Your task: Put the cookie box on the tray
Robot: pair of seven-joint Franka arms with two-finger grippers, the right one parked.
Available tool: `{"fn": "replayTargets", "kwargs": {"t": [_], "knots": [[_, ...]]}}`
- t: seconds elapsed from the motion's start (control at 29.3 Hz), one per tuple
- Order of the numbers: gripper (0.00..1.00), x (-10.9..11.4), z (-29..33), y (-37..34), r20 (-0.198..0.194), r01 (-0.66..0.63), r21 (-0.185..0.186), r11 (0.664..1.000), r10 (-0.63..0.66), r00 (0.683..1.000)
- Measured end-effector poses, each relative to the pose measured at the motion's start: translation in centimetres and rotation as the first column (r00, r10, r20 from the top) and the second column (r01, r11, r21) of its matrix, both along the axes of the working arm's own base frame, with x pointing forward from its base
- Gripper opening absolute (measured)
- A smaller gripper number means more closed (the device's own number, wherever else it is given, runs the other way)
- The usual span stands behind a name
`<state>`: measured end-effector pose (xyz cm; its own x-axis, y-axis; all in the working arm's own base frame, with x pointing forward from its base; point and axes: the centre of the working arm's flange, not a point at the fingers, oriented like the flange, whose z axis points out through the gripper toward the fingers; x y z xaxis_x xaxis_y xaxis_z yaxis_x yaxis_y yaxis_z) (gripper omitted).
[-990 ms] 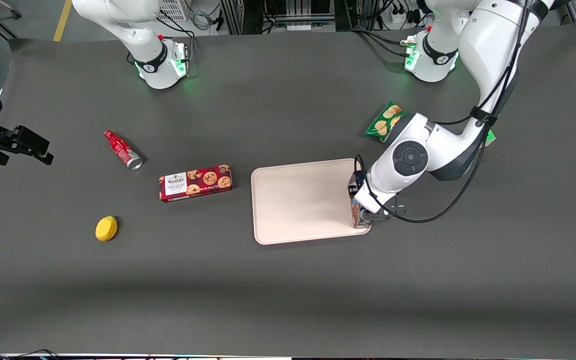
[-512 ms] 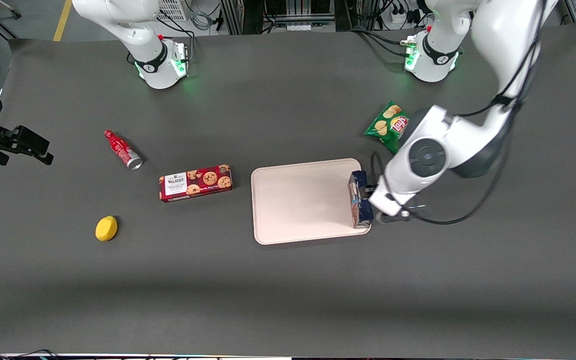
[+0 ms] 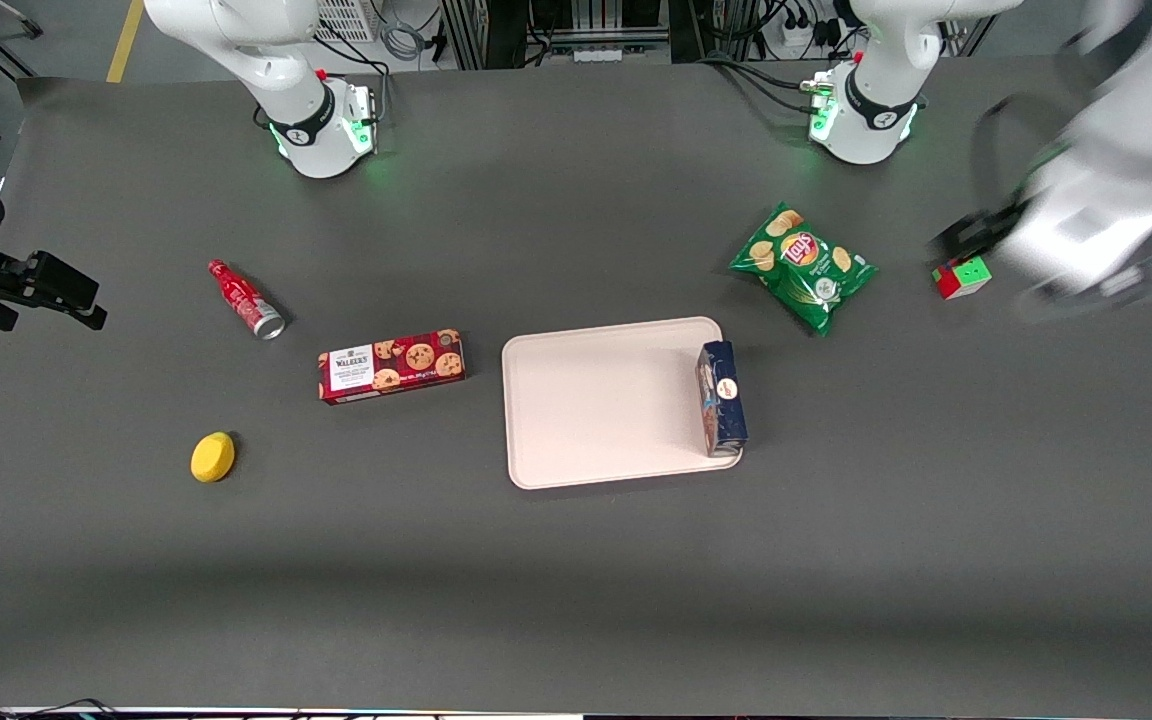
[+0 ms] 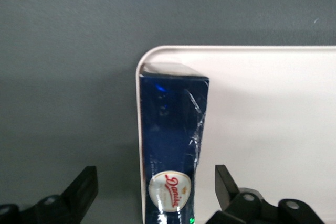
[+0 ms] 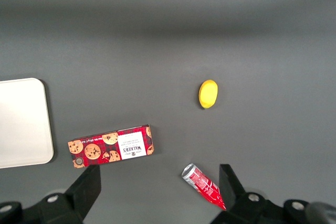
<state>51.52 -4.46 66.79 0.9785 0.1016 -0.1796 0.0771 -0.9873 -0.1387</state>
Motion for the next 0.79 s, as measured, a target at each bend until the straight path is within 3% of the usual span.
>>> {"fn": "replayTargets", "kwargs": {"t": [0.14,0.31,0.48,0.79], "knots": [[1.00,-0.1,-1.2,3.3,-0.005,0.032,-0.036,0.999,-0.032,0.999],[1.00,0.4,-6.4,4.5,0.029,0.038,-0.055,0.998,-0.036,0.999],[1.00,-1.1,-10.4,4.8,0.039,0.040,-0.068,0.997,-0.037,0.999],[1.00,-3.1,-9.7,5.1,0.067,0.032,-0.085,0.996,-0.026,0.997]]}}
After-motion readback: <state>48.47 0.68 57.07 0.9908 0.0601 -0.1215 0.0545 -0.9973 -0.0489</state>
